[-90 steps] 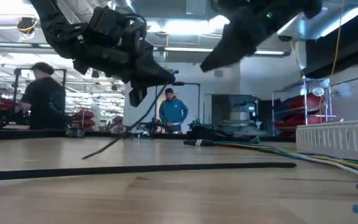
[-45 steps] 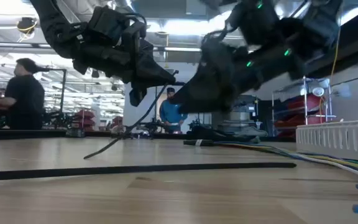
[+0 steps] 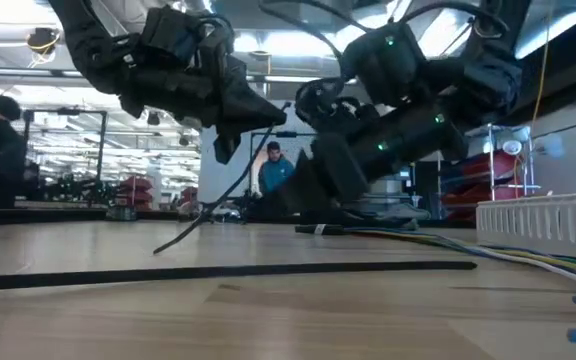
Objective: Ziptie cables
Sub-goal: Wrap the top zip tie on the cables
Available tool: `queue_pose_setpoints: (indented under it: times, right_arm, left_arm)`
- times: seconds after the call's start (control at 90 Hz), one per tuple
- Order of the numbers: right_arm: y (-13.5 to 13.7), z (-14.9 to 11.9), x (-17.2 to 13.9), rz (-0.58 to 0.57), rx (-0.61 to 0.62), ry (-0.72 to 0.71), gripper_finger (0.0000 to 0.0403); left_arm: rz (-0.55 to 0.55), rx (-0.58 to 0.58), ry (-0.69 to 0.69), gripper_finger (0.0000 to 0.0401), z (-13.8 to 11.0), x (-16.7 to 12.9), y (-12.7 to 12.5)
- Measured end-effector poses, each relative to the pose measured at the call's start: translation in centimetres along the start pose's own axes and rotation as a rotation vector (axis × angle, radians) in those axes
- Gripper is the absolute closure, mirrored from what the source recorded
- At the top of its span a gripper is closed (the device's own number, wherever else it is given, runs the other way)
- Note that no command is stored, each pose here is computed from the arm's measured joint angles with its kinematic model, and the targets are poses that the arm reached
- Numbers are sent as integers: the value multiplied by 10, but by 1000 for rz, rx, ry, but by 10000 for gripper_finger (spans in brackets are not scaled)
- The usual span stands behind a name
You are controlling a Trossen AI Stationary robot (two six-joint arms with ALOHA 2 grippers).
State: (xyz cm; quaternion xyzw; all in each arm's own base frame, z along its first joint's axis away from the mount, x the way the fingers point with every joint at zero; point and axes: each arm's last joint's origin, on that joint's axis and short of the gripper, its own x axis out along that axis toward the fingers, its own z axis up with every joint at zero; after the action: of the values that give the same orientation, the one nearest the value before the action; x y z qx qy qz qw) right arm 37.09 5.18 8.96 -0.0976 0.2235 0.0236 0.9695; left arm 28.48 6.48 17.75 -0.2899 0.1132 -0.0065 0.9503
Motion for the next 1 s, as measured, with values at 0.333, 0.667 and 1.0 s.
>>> queue_pose_setpoints:
  times: [0.333, 0.667, 1.0]
  right_arm:
    - [37, 23, -4, -200, -720, 8, 247]
    - [20, 26, 25, -221, -932, 121, 247]
    - [20, 29, 32, -197, -917, 124, 290]
  left_arm:
    - [27, -50, -24, 401, 4, -2, 6]
    - [29, -70, -28, 401, 4, -2, 5]
    - [30, -62, -26, 401, 4, -2, 6]
